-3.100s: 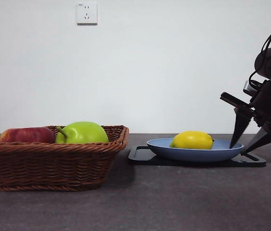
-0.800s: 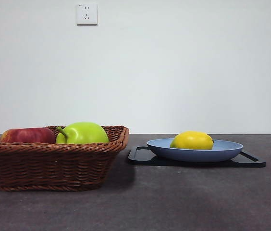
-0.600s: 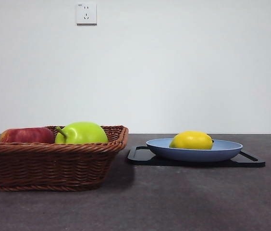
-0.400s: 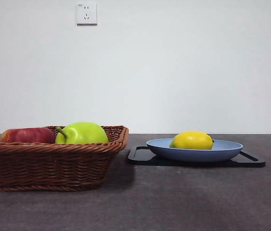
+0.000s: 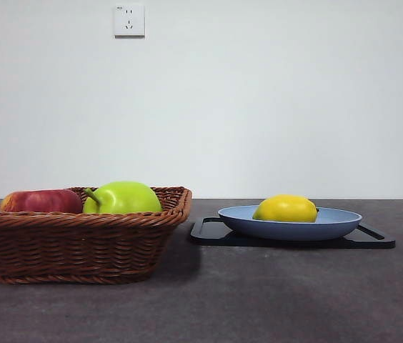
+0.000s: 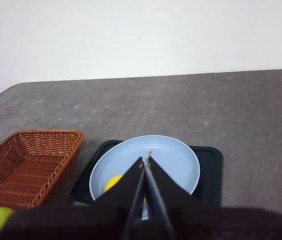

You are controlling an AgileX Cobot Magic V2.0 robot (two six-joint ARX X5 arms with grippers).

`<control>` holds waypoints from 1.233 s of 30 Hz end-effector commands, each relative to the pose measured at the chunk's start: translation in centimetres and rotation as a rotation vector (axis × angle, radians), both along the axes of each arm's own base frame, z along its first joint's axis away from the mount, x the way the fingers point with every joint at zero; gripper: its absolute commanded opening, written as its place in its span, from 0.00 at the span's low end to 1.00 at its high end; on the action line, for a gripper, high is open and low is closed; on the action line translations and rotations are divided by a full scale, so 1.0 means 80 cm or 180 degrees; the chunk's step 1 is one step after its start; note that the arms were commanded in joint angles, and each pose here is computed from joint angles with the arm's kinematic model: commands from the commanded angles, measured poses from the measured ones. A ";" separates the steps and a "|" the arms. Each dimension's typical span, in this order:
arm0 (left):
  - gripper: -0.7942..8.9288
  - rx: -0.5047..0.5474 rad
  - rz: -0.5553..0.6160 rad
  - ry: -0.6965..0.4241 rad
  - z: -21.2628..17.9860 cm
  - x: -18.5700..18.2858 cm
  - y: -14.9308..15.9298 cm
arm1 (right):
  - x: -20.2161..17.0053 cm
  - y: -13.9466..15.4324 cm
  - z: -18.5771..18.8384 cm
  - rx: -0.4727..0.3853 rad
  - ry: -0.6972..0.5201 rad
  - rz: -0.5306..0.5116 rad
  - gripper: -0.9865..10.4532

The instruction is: Take the lemon from the basket,put the lemon in the plate,hand out the plate

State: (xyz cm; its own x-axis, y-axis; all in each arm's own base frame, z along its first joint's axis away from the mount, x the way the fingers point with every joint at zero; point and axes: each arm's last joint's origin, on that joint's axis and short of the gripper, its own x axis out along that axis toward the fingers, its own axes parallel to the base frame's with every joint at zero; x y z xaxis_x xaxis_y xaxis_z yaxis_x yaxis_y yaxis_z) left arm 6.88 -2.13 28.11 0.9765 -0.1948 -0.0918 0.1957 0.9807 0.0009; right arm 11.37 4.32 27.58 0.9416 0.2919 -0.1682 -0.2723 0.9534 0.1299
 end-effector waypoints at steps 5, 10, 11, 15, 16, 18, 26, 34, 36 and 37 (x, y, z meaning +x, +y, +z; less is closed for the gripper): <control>0.09 0.0014 0.0841 -0.0212 -0.042 0.010 0.021 | 0.000 0.001 0.003 0.0045 -0.0028 -0.0003 0.09; 0.09 0.0021 0.1086 -0.0153 -0.086 0.023 0.028 | 0.000 0.001 0.003 0.0045 -0.0028 -0.0004 0.09; 0.09 0.0028 0.1116 -0.0117 -0.096 0.026 0.028 | 0.000 0.001 0.003 0.0045 -0.0028 -0.0003 0.09; 0.09 -0.0058 0.1203 0.0058 -0.131 0.031 0.031 | 0.000 0.001 0.003 0.0044 -0.0027 -0.0003 0.09; 0.09 -0.0090 0.1211 0.0089 -0.137 0.032 0.032 | 0.000 0.001 0.003 0.0045 -0.0028 -0.0004 0.09; 0.09 -0.0114 0.1147 0.0132 -0.148 0.033 0.032 | 0.000 0.001 0.003 0.0045 -0.0028 -0.0004 0.09; 0.09 -0.0132 0.0994 0.0290 -0.165 0.033 0.033 | 0.000 0.001 0.003 0.0045 -0.0028 -0.0004 0.09; 0.09 -0.0132 0.0989 0.0281 -0.165 0.033 0.033 | 0.000 0.001 0.003 0.0045 -0.0028 -0.0004 0.09; 0.09 -0.0131 0.0990 0.0286 -0.165 0.033 0.033 | 0.000 0.001 0.003 0.0045 -0.0028 -0.0004 0.09; 0.09 -0.0131 0.0990 0.0284 -0.165 0.033 0.033 | 0.000 0.001 0.003 0.0045 -0.0028 -0.0004 0.09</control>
